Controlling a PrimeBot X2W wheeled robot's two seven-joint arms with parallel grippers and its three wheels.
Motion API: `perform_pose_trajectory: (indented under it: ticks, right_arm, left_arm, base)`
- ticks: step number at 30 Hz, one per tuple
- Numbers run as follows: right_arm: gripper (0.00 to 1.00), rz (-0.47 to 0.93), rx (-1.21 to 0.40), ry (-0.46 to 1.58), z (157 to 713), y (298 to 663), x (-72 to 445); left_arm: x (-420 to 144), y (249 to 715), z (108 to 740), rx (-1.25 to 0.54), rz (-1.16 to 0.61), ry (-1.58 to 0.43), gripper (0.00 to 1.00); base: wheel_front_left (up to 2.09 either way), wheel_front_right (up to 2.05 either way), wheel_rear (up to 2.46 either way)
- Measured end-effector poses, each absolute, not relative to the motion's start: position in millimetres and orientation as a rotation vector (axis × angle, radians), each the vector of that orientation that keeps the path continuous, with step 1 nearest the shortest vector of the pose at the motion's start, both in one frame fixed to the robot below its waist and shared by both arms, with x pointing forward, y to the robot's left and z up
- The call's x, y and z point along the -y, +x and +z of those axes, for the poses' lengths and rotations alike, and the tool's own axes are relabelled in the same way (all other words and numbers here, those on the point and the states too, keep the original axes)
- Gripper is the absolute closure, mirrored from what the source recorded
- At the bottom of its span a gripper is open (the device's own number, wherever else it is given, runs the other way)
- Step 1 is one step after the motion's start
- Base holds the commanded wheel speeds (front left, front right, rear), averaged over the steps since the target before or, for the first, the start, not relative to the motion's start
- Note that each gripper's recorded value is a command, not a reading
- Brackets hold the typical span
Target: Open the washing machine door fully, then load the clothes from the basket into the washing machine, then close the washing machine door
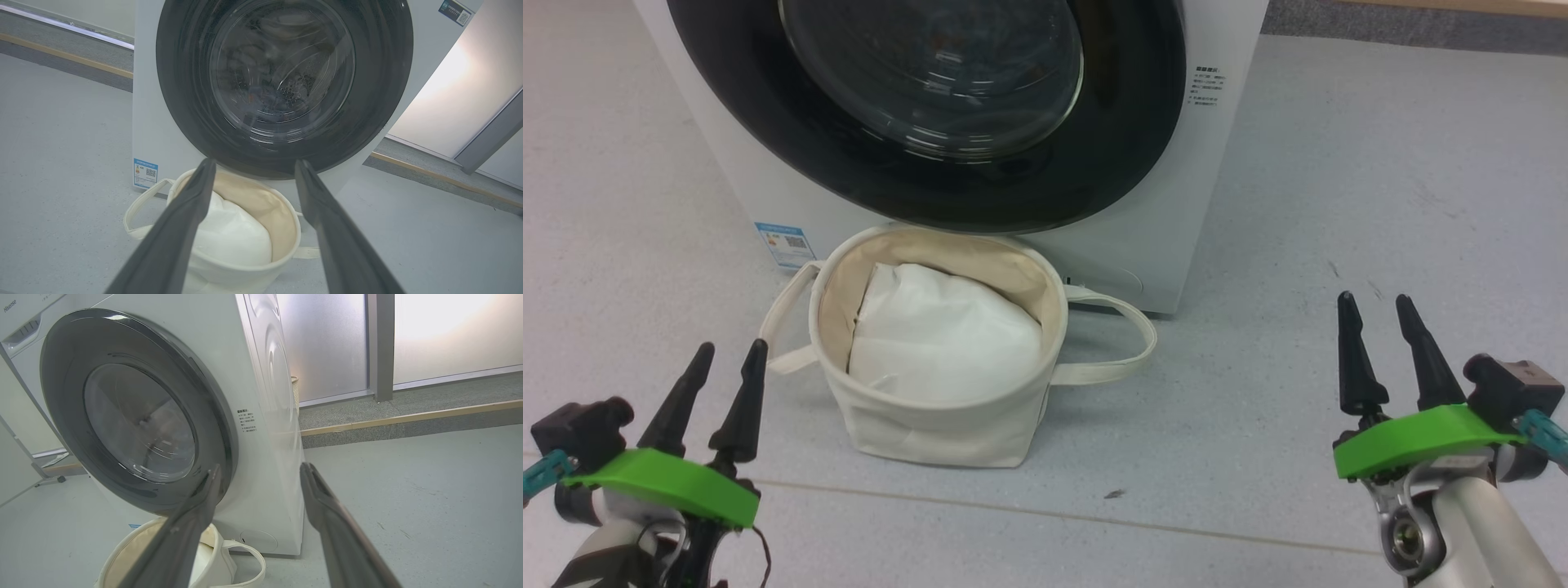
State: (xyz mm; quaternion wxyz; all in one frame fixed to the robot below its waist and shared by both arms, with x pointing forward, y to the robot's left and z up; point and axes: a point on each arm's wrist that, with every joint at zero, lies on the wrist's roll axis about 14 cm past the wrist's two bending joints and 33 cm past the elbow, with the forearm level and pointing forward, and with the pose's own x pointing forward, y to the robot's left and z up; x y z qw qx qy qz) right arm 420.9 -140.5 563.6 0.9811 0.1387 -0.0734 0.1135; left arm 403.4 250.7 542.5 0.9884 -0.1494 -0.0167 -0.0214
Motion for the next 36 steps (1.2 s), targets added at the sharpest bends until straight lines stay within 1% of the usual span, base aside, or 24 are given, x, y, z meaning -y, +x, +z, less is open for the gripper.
perform_pose_trajectory:
  ticks: [35, 36]
  right_arm:
    - [0.00, 0.222, 0.115, 0.275, 553.3, 419.2, 139.1]
    - [1.00, 0.222, 0.113, 0.275, 552.5, 419.0, 138.9]
  left_arm:
    - [-253.8, 400.7, 538.0, 0.020, -0.031, -0.296, 0.00]
    - [-253.4, 400.5, 536.8, 0.016, -0.030, -0.297, 1.00]
  base:
    - [0.00, 0.00, 0.00]
    - [0.00, 0.00, 0.00]
